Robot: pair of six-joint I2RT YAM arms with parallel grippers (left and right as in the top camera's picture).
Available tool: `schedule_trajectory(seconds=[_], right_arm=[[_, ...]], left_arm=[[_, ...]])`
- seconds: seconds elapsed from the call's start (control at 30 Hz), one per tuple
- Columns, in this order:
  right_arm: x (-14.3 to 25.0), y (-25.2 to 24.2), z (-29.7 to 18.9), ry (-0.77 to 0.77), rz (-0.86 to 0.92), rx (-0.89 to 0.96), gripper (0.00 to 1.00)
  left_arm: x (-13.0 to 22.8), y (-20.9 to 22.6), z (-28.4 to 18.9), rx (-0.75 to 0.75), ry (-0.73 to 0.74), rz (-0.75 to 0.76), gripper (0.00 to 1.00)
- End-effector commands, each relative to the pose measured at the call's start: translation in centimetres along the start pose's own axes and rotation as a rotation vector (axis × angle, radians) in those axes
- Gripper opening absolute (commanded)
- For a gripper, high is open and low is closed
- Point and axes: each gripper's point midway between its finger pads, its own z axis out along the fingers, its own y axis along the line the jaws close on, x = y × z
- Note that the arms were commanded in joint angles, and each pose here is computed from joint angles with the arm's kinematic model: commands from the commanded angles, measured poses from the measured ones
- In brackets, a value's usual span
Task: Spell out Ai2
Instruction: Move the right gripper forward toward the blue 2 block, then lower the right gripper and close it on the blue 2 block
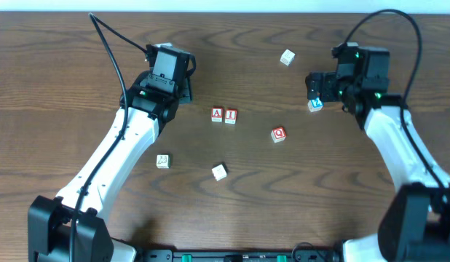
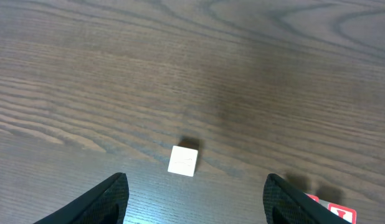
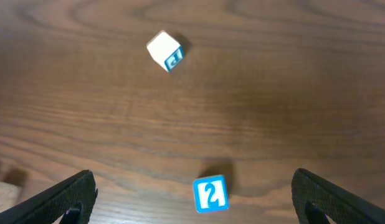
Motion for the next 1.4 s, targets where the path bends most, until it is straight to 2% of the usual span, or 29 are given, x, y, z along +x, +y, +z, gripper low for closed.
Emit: schedule_trajectory(seconds=[0.0, 0.3, 0.5, 0.73, 0.87, 1.0, 1.37], right_arm=[[0.3, -0.8, 1.8, 0.053, -0.094, 0.012, 0.99], [4.5, -1.2, 4.6, 0.213, -0.143, -0.003, 0.95], [6.0, -1.6, 5.6, 0.260, -0.154, 0.006, 0.93], [7.8, -2.1, 6.1, 0.327, -0.168, 0.022, 0.86], [8.1, -2.2, 6.1, 0.342, -0.184, 0.022, 0.78], [8.2, -2.2, 6.1, 0.344, -0.184, 0.025, 0.64], [9.2, -2.5, 7.0, 0.371, -0.189, 0.030, 0.62]], left_arm=[[-1.0, -0.1, -0.8, 0.010, -0.026, -0.011, 0.71], [-0.9, -0.1, -0.8, 0.010, -0.026, -0.011, 0.71], [-0.8, -0.1, -0.6, 0.008, -0.021, -0.010, 0.71], [-0.8, -0.1, -0.6, 0.008, -0.021, -0.009, 0.71], [-0.8, -0.1, -0.6, 0.008, -0.021, -0.009, 0.71], [-0.8, -0.1, -0.6, 0.008, -0.021, -0.009, 0.71], [-0.8, -0.1, -0.6, 0.008, -0.021, -0.009, 0.72]])
